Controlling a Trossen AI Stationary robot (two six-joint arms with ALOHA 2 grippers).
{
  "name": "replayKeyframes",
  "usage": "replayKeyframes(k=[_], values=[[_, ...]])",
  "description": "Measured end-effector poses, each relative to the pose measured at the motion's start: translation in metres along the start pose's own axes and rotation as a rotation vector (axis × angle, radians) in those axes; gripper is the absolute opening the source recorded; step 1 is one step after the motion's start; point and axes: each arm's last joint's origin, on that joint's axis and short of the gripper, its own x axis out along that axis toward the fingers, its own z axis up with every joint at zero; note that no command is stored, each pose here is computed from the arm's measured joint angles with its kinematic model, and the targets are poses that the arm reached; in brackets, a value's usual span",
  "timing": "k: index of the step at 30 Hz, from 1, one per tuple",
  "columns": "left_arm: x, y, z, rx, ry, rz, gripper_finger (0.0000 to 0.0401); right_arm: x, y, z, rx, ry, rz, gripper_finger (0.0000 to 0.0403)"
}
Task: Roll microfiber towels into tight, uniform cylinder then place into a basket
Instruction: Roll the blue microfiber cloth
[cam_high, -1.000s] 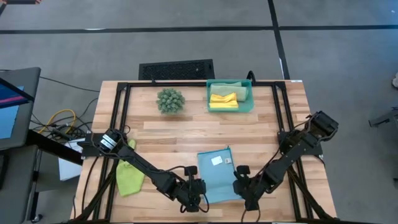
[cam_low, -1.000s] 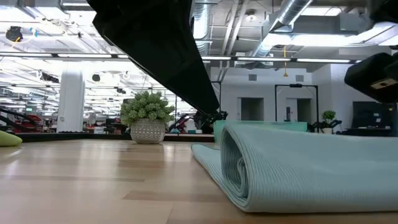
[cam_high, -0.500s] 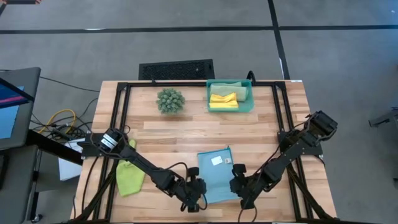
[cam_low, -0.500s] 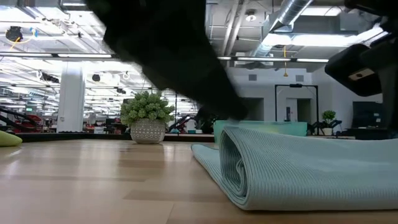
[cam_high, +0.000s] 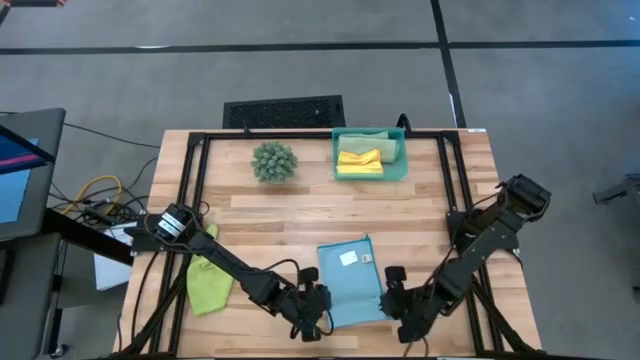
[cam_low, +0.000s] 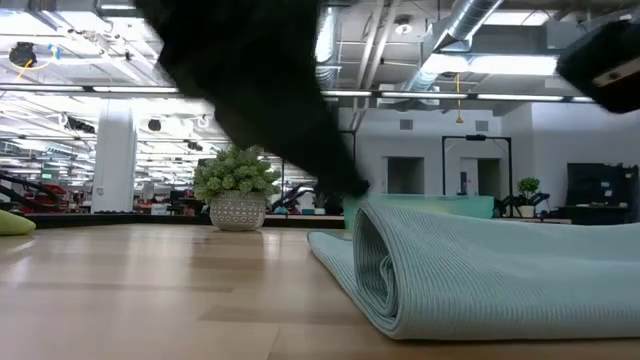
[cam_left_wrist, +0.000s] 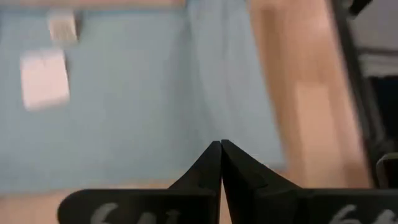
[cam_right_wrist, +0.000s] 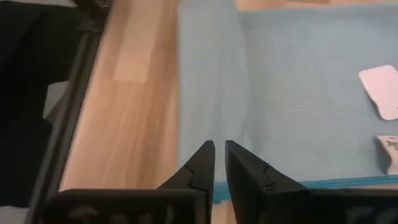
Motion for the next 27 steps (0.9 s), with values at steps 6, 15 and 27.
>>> replayKeyframes(k=[6, 15, 27], values=[[0.008, -0.008, 0.002, 0.051, -0.051, -0.08, 0.0, 0.005, 0.001, -0.011, -0.018, -0.001, 0.012, 0.0036], [0.028, 0.006, -0.018, 0.009, 0.121, -0.051, 0.0, 0.026, -0.025, -0.018, 0.07, 0.004, 0.09, 0.0014], [0.022, -0.001, -0.017, -0.002, 0.17, -0.077, 0.0, 0.031, -0.033, -0.021, 0.092, 0.004, 0.086, 0.002]])
